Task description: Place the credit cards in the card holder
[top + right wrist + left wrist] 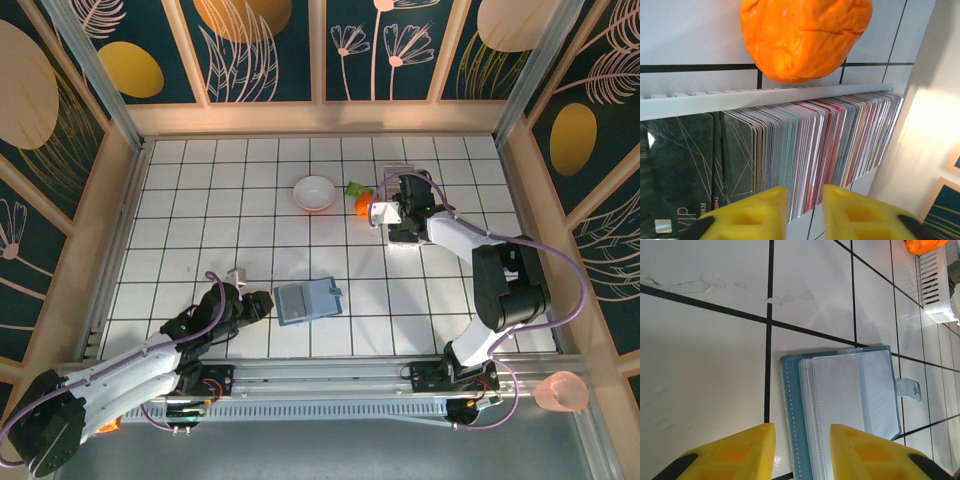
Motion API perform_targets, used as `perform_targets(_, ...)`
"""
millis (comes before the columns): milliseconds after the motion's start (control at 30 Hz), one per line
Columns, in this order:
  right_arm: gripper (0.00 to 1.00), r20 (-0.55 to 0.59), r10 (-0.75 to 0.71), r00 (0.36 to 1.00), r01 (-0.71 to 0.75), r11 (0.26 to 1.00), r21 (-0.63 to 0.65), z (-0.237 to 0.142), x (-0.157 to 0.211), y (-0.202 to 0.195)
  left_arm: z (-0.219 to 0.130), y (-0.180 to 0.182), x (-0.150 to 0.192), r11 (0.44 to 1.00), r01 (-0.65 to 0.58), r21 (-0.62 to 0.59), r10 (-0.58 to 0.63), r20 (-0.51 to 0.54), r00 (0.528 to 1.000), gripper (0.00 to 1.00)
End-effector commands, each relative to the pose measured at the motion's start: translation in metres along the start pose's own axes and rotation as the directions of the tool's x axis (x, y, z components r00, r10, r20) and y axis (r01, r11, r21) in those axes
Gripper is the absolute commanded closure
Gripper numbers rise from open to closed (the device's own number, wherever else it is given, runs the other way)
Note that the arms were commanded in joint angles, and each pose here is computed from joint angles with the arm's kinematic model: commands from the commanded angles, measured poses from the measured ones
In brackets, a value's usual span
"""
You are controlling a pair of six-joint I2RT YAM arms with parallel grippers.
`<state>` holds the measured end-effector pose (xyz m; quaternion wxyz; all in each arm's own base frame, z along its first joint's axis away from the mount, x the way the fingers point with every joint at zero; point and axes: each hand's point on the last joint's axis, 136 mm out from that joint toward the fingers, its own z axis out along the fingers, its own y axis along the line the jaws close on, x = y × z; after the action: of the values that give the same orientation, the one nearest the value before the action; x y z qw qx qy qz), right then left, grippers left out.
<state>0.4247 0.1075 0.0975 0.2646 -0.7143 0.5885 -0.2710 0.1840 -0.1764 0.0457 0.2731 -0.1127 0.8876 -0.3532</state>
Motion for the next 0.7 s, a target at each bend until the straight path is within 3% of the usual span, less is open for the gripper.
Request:
perform_targets(0, 0.46, 0.001, 0.025, 1.0, -0.025, 1.0, 0.015, -0.009, 0.003, -0.007, 0.0, -0.004, 0.0, 1.0, 0.004, 0.026, -0.004, 0.006, 1.0, 0.65)
perform_targets(67, 0.07, 0.012, 0.05, 0.999, -0.05, 0.999, -0.016, -0.012, 0.005, -0.006, -0.001, -0.004, -0.002, 1.0, -0.005, 0.021, 0.005, 0.01, 1.0, 0.65)
perform_targets(100, 0.01, 0.018, 0.05, 0.999, -0.049, 0.998, -0.04, -0.013, 0.005, -0.003, -0.001, -0.005, -0.002, 1.0, -0.008, 0.02, 0.007, 0.011, 1.0, 0.65)
perform_targets(300, 0.01, 0.004, 0.023, 1.0, -0.022, 0.986, -0.165, -0.006, 0.012, 0.027, -0.001, -0.003, 0.0, 1.0, -0.008, 0.018, 0.008, 0.002, 1.0, 0.65)
perform_targets(667, 0.01, -0.002, 0.045, 0.999, -0.044, 0.964, -0.261, 0.014, 0.01, 0.039, 0.0, 0.004, 0.005, 1.0, -0.005, 0.005, 0.005, -0.01, 1.0, 0.65)
